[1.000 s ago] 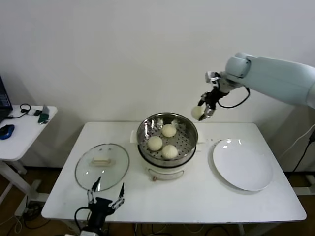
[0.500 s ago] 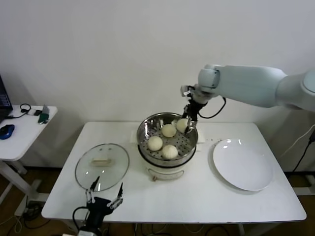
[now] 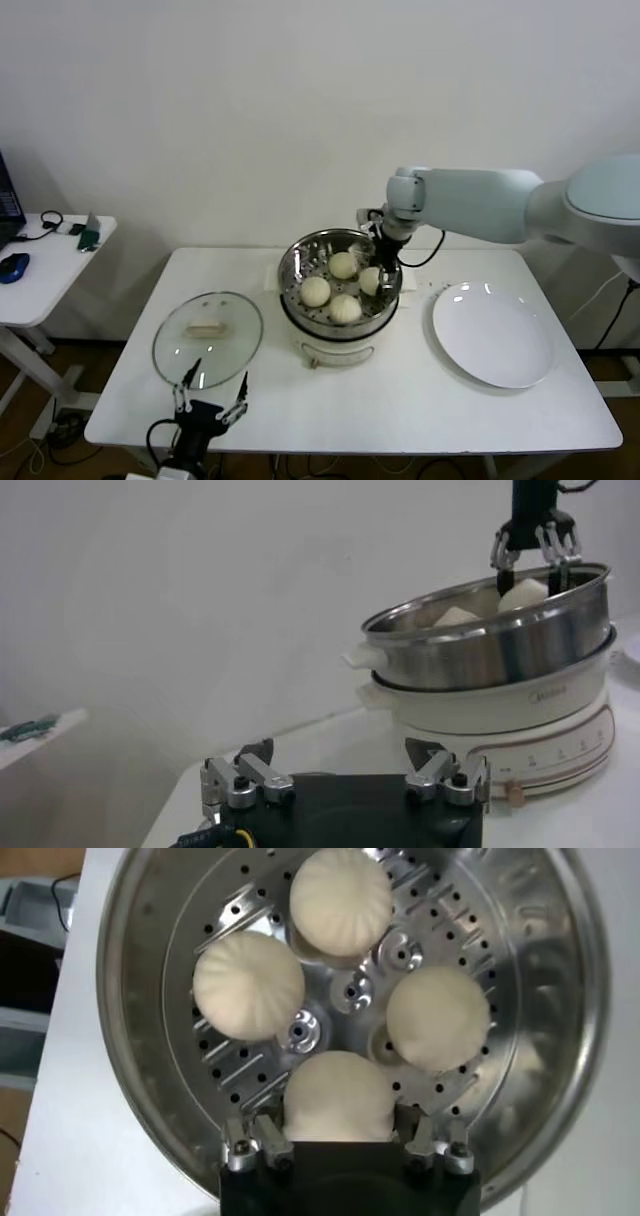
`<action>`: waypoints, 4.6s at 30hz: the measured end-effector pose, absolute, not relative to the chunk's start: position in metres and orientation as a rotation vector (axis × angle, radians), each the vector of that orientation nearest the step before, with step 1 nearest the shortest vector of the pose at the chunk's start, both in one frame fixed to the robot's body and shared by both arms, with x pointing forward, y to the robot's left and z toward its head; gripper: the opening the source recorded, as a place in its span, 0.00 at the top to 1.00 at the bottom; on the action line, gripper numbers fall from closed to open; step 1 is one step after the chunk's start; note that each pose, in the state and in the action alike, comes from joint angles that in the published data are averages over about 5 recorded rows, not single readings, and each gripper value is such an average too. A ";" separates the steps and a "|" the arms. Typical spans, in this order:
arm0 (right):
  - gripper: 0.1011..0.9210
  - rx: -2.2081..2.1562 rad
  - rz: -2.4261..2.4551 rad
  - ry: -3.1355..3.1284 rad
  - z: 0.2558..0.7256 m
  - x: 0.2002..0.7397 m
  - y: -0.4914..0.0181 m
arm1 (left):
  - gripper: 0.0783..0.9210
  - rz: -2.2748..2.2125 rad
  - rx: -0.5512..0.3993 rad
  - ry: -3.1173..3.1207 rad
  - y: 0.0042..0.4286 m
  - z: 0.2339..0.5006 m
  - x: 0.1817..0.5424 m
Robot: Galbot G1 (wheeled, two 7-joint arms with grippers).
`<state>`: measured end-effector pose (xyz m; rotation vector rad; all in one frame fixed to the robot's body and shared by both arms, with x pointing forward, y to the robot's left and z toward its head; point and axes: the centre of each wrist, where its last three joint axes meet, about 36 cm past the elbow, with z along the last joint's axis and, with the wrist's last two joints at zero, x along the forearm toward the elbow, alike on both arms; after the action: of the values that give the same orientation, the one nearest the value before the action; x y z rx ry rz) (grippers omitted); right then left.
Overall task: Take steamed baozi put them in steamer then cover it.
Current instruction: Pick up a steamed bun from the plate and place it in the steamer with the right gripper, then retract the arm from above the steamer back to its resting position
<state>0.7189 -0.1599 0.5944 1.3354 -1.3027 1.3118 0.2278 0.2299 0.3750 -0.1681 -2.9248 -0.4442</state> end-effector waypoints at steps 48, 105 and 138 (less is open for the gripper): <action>0.12 1.242 0.846 -2.488 0.572 0.625 -0.381 | 0.12 -0.535 -0.099 -3.018 0.232 0.384 0.249; 0.12 0.194 -0.001 -2.992 0.338 0.305 -0.426 | 0.12 -2.212 -0.064 -2.013 0.301 0.304 0.357; 0.12 0.162 0.038 -2.989 0.320 0.292 -0.415 | 0.13 -2.232 -0.047 -1.998 0.304 0.262 0.431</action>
<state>0.2923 -0.4155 0.3195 0.1616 -2.9887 0.0379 0.4311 0.3038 0.2620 -0.0466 -1.9983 -2.2322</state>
